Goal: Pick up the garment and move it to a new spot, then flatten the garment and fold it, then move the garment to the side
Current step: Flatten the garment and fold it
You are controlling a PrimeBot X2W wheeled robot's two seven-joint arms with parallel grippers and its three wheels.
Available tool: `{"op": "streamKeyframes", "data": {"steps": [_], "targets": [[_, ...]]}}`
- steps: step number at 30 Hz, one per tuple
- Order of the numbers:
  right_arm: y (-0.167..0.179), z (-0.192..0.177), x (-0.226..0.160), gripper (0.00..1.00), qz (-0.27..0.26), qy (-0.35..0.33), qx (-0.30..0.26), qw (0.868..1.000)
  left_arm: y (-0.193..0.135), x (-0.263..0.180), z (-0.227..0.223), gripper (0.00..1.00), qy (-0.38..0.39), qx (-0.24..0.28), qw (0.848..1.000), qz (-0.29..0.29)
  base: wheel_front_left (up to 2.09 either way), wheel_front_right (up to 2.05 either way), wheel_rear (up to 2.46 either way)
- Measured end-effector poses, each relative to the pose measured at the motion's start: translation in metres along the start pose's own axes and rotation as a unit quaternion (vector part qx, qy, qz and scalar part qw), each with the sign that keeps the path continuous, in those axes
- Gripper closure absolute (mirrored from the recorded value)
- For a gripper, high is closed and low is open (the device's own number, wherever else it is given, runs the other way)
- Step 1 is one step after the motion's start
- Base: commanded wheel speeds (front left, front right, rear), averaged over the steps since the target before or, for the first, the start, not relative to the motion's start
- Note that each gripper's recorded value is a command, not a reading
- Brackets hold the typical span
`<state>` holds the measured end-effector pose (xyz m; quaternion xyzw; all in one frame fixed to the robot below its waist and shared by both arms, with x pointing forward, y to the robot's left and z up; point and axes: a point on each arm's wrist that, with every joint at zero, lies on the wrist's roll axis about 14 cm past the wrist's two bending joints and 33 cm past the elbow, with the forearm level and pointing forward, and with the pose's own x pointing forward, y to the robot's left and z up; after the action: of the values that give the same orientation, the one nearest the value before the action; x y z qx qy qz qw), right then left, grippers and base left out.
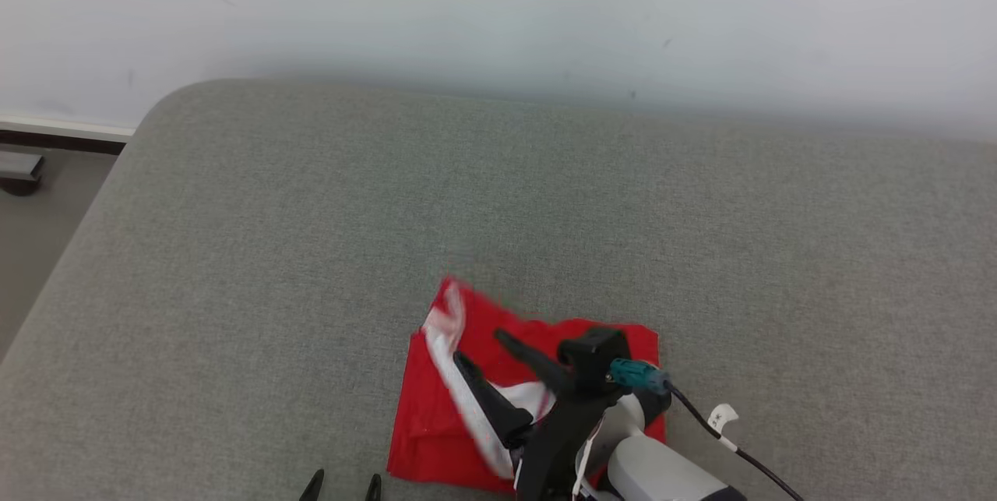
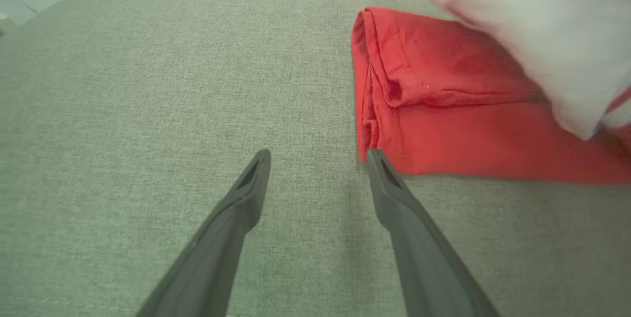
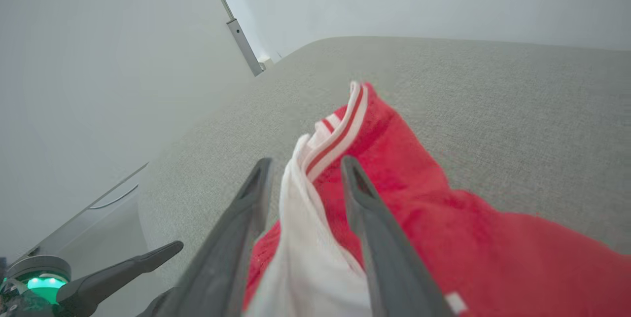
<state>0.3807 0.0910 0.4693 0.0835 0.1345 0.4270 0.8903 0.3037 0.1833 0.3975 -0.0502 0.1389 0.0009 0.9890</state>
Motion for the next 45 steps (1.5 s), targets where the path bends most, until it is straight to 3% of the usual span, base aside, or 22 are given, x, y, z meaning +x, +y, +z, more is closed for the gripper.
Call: {"op": "streamKeyframes", "data": {"steps": [11,20,38,45], "targets": [[-0.065,0.019,-0.022,0.00,-0.102,-0.061,0.010,0.993,-0.009,0.012,0.006,0.00,-0.006,0.005,1.000,-0.012,0.00,0.00,0.00],[-0.131,0.012,-0.092,0.00,-0.240,-0.085,0.000,0.967,-0.010,0.020,0.023,0.00,-0.031,0.012,0.999,-0.012,0.00,0.00,0.00],[-0.171,-0.005,-0.207,0.00,-0.395,-0.102,-0.029,0.912,-0.020,0.031,0.042,0.00,-0.057,0.023,0.998,-0.029,0.00,0.00,0.00],[-0.170,-0.001,-0.226,0.00,-0.414,-0.117,-0.031,0.902,-0.025,0.037,0.049,0.00,-0.065,0.025,0.997,-0.036,0.00,0.00,0.00]]}}
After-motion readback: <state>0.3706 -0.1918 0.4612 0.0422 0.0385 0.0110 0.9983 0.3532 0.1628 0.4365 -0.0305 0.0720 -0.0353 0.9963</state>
